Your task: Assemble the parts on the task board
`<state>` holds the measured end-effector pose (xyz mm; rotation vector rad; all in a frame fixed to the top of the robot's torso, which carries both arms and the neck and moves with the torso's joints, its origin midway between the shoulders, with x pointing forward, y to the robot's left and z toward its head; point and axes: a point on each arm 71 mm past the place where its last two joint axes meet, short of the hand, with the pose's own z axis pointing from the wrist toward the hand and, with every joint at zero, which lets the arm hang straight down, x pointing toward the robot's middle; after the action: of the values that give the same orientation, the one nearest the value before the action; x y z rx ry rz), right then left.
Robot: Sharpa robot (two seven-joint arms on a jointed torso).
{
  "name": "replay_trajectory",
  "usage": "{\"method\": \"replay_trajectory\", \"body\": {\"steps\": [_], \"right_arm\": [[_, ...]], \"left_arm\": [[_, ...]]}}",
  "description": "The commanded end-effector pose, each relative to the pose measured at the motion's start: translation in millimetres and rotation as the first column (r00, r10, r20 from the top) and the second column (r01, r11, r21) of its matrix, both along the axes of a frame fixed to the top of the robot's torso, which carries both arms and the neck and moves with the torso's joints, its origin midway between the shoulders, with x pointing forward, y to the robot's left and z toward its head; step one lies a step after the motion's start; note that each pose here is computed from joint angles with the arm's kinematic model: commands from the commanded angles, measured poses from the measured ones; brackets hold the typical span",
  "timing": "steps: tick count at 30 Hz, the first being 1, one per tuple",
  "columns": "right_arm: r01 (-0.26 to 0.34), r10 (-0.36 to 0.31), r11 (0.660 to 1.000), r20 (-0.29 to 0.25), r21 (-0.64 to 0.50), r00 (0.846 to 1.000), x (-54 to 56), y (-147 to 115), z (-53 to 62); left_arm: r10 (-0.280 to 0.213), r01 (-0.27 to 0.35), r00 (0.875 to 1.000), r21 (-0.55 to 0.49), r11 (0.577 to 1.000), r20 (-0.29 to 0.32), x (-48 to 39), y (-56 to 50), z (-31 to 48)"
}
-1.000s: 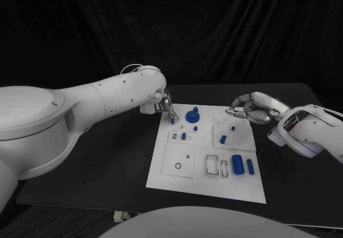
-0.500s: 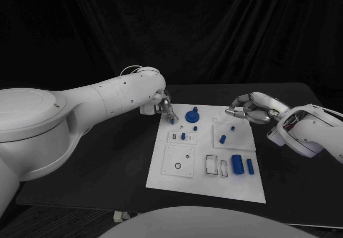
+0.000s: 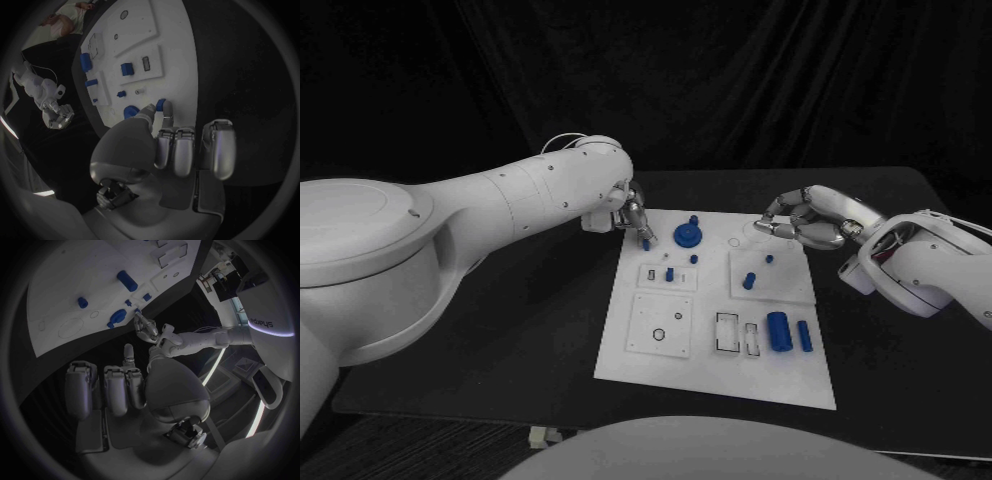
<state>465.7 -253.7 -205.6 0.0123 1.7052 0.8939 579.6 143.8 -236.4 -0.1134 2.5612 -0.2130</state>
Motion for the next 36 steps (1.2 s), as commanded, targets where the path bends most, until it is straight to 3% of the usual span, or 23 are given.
{"method": "replay_trajectory", "body": {"steps": [1,25,36], "right_arm": [[0.010,-0.010,1.000,-0.016,-0.008,1.000,-0.1,-1,-1.7],[0.015,-0.015,1.000,-0.027,-0.016,1.000,0.6,-2,-2.9],[0.020,-0.021,1.000,-0.031,-0.019,0.999,1.0,-4,-3.3]], "left_arm": [[-0.012,0.012,1.000,-0.022,1.000,0.001,-0.7,-2.7,-0.7],[0.002,-0.002,1.000,-0.013,1.000,0.010,-4.1,1.8,-1.5],[0.022,-0.023,1.000,0.037,0.999,0.022,-15.3,3.5,3.5]]}}
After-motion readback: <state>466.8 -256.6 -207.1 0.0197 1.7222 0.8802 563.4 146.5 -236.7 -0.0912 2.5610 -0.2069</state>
